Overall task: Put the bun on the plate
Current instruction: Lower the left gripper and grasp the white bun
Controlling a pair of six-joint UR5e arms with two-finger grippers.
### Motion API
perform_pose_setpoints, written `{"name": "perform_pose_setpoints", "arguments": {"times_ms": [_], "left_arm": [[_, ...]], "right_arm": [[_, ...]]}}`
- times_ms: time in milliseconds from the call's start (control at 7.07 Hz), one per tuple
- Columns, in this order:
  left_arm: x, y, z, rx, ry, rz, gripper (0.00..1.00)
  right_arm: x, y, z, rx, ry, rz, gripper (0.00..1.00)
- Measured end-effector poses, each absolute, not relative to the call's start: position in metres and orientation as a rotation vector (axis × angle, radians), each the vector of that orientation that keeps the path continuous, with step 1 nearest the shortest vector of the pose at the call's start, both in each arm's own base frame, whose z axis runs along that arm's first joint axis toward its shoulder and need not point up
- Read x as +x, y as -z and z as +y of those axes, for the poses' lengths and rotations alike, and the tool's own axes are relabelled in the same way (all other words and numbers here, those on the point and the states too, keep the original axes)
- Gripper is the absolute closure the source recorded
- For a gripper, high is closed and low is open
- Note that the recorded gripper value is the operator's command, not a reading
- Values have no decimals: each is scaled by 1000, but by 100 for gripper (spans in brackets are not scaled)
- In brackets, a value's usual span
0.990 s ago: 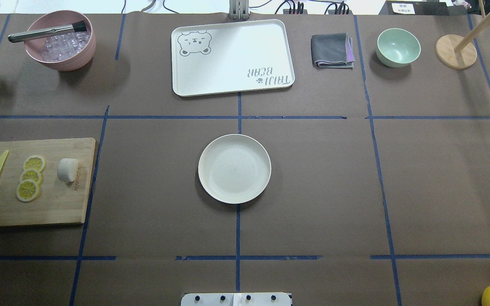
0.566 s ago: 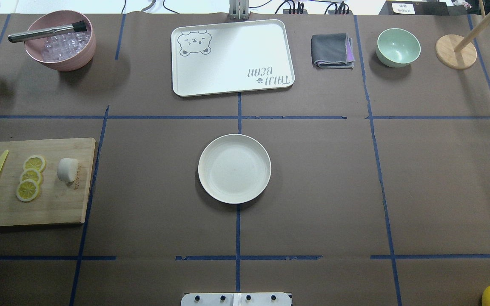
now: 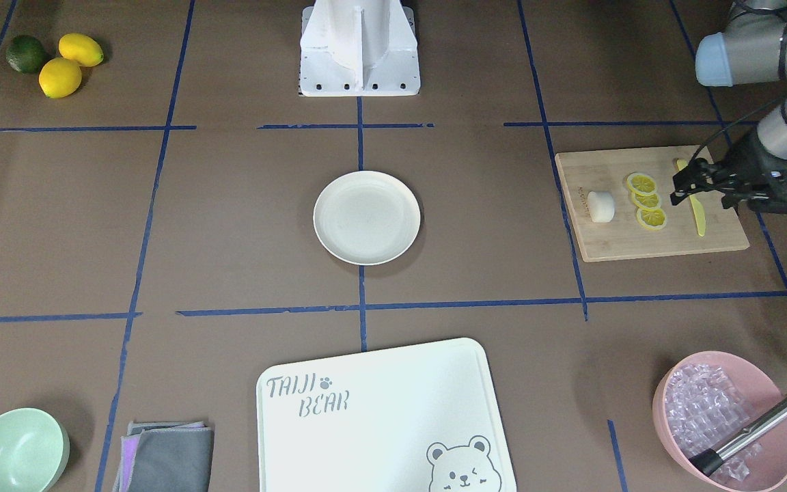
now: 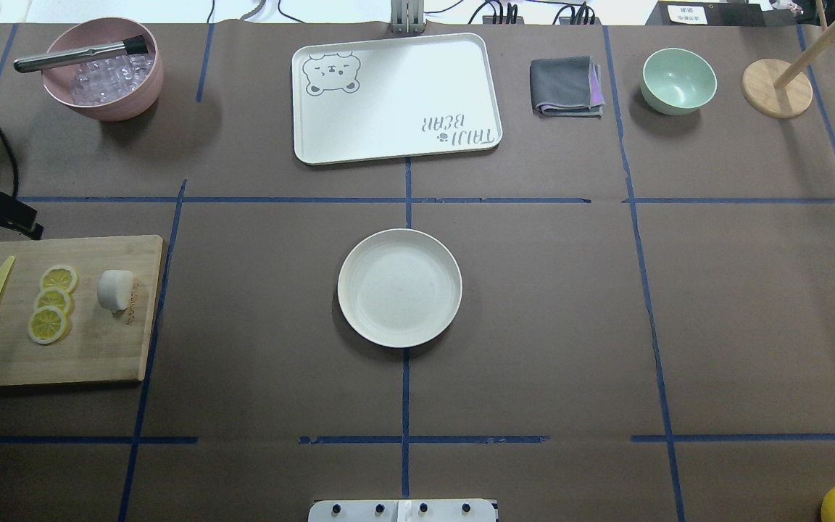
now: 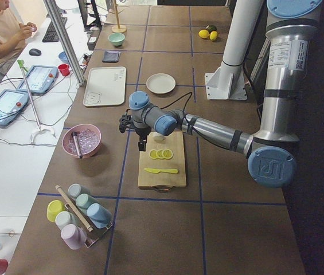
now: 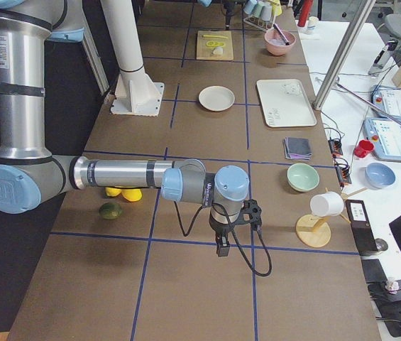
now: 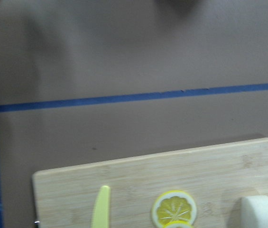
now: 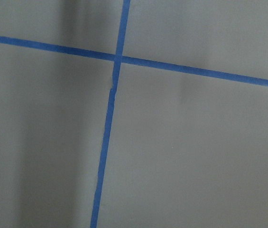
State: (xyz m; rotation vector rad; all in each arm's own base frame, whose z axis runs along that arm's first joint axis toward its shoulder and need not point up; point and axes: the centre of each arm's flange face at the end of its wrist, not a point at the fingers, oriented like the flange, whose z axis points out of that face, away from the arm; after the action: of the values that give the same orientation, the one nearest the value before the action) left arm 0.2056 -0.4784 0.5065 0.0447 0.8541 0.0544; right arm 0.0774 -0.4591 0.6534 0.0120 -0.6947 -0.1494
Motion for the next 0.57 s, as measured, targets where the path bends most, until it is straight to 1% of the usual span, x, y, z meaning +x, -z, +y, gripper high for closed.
{"name": "perform_pose_setpoints", "arguments": {"times_ms": [424, 566], "left_arm": [[282, -494, -447, 34, -20, 863, 0], [297, -493, -440, 35, -23, 853, 10]], "right_arm": [[77, -653, -460, 13, 150, -695, 0], [77, -653, -460, 13, 150, -695, 0]]}}
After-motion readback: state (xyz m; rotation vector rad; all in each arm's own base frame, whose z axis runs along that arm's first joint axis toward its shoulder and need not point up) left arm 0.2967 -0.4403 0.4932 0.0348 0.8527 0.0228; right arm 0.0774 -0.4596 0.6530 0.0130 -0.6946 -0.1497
